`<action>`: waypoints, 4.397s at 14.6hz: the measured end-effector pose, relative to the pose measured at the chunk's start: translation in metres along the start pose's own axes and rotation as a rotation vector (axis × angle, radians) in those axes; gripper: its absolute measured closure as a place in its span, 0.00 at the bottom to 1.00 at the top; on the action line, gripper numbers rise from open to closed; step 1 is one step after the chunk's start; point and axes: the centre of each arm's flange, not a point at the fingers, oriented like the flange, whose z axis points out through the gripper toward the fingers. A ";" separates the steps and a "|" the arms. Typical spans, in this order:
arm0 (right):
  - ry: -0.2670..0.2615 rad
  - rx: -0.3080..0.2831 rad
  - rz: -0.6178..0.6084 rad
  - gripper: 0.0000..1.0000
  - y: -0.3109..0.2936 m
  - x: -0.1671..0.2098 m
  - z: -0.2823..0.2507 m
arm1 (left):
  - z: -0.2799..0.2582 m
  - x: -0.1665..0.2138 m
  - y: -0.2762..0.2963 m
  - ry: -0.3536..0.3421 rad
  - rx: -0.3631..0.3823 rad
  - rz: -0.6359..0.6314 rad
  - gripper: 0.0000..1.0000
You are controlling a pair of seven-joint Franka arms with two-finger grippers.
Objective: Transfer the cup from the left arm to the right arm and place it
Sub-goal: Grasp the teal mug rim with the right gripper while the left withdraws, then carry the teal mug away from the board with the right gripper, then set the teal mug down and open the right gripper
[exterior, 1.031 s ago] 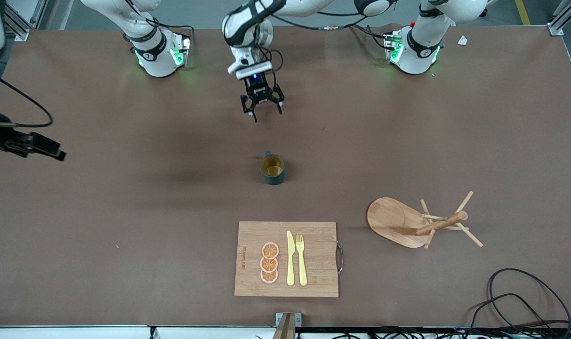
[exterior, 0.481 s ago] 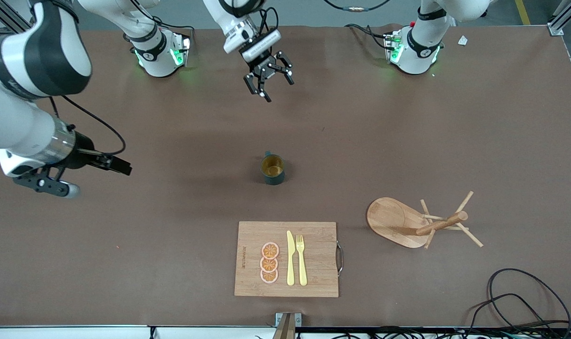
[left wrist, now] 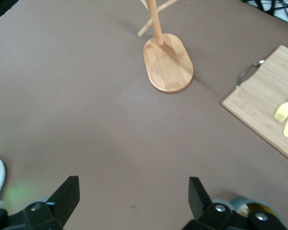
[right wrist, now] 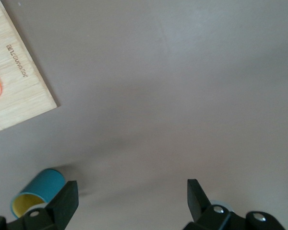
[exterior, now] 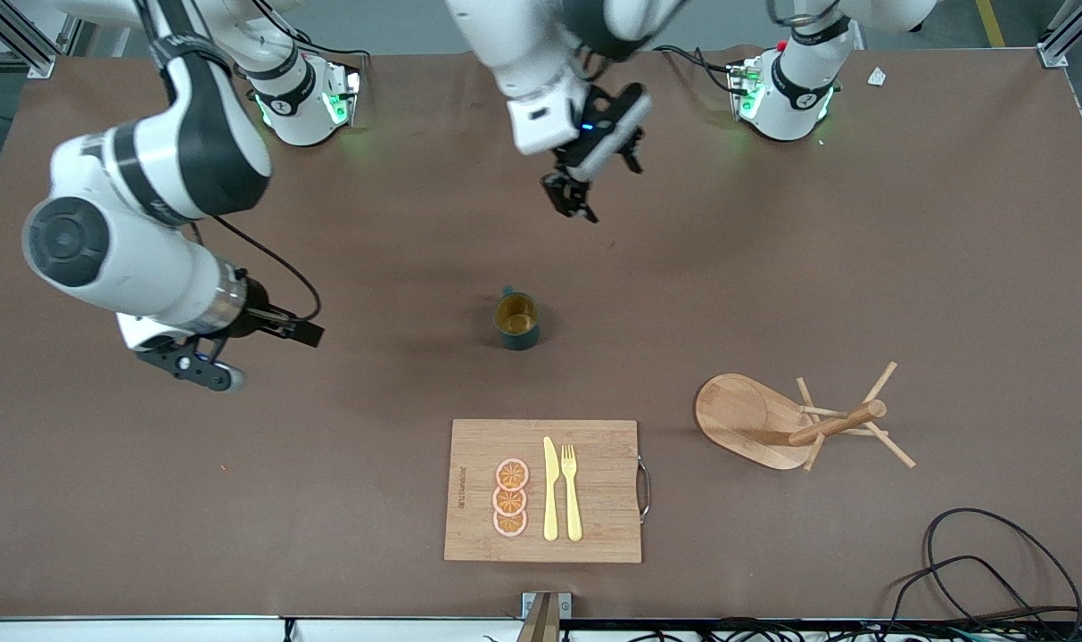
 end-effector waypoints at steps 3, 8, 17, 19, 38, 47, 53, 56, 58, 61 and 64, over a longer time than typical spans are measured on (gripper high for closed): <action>0.028 0.016 0.055 0.00 -0.058 -0.029 0.030 | 0.019 0.104 -0.014 -0.116 0.012 0.016 0.00; 0.066 0.067 0.235 0.00 -0.157 -0.088 0.112 | 0.064 0.234 -0.043 -0.233 -0.005 0.068 0.00; 0.072 0.098 0.357 0.00 -0.248 -0.155 0.194 | 0.103 0.362 -0.109 -0.393 -0.149 0.239 0.00; 0.089 0.116 0.344 0.00 -0.253 -0.156 0.211 | 0.102 0.378 -0.125 -0.406 -0.196 0.291 0.00; 0.053 -0.056 -0.025 0.96 -0.192 -0.083 0.163 | 0.067 0.369 -0.250 -0.312 -0.261 0.700 0.00; 0.080 -0.001 -0.282 0.96 0.074 0.140 0.099 | 0.069 0.362 -0.243 -0.344 -0.317 0.706 0.00; 0.167 0.012 -0.358 0.96 0.172 0.171 0.189 | 0.088 0.373 -0.237 -0.352 -0.313 0.718 0.00; 0.166 0.012 -0.368 0.90 0.178 0.170 0.194 | 0.084 0.373 -0.236 -0.344 -0.317 0.721 0.00; 0.172 0.016 -0.372 0.72 0.174 0.170 0.190 | 0.081 0.374 -0.238 -0.338 -0.320 0.718 0.00; 0.204 0.023 -0.375 0.41 0.170 0.174 0.173 | 0.074 0.375 -0.243 -0.329 -0.323 0.714 0.00; 0.236 0.029 -0.386 0.16 0.167 0.172 0.125 | 0.068 0.375 -0.253 -0.328 -0.318 0.706 0.00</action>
